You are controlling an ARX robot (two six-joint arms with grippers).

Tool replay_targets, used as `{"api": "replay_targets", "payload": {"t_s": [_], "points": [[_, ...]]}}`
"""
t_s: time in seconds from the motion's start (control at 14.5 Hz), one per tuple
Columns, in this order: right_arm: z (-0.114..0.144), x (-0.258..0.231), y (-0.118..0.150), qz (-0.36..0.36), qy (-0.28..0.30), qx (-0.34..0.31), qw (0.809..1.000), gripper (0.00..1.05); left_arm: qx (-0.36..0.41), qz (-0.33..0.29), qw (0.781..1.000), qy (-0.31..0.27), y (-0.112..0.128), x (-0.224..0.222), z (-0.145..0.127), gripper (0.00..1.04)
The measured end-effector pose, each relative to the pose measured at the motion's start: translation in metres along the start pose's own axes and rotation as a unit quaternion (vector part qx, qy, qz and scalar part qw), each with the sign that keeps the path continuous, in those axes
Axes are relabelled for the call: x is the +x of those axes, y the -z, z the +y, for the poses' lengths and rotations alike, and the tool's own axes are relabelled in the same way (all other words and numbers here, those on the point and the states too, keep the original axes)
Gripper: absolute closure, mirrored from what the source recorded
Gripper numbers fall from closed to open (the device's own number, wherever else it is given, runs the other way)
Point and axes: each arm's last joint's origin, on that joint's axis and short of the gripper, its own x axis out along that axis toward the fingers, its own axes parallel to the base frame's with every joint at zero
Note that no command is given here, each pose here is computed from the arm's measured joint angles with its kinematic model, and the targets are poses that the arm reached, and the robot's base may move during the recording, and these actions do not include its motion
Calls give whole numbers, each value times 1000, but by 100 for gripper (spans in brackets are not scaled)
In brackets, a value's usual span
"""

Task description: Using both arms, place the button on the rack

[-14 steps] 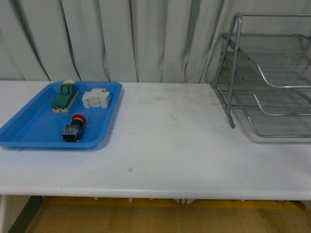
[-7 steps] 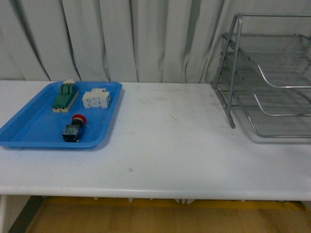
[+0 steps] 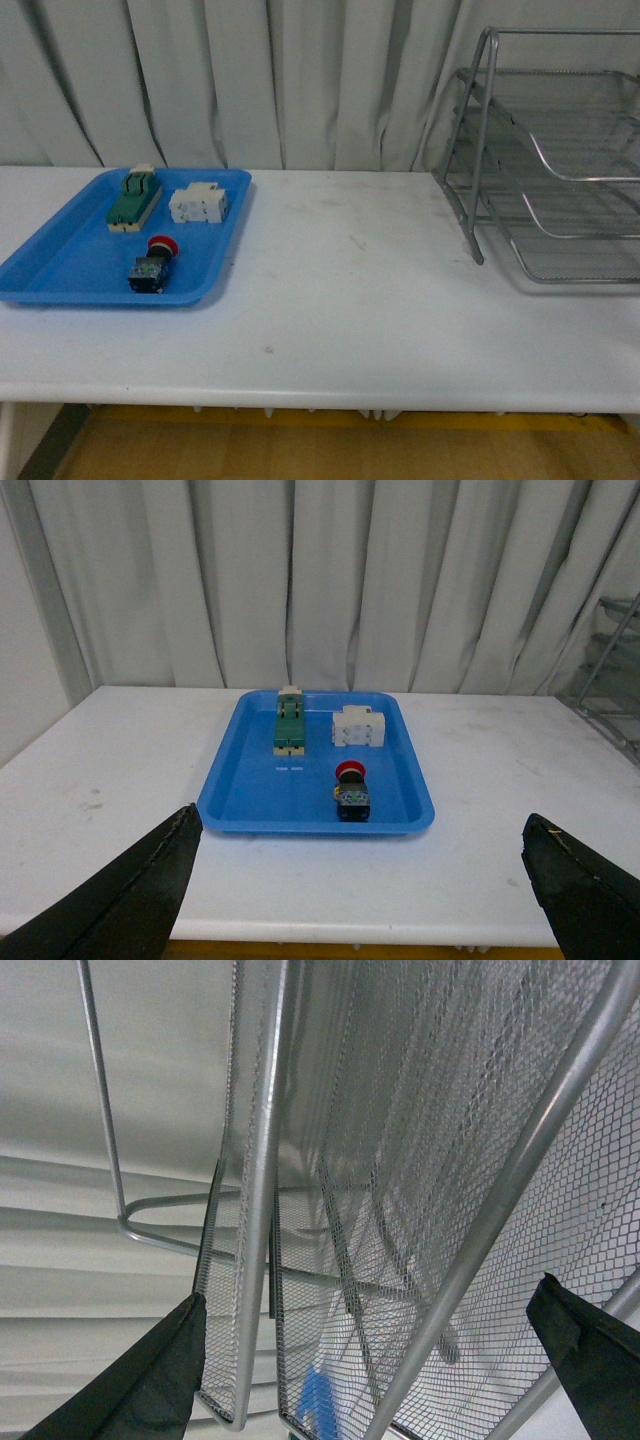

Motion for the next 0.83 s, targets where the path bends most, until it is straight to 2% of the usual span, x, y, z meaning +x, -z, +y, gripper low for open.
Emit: {"api": "replay_targets", "payload": {"t_s": [0.14, 0.48, 0.69, 0.76, 0.83], "points": [[-12, 12, 9, 21, 19, 10, 1000, 6, 0, 0, 1000, 0, 0, 0, 0, 7], [-18, 25, 7, 25, 43, 13, 999, 6, 0, 0, 1000, 0, 0, 0, 0, 7], [-13, 34, 3, 24, 38, 5, 999, 6, 0, 0, 1000, 0, 0, 0, 0, 7], [-13, 37, 2, 23, 37, 3, 999, 11, 0, 0, 1000, 0, 0, 0, 0, 7], [-14, 39, 2, 23, 37, 2, 999, 21, 0, 0, 1000, 0, 0, 0, 0, 7]]}}
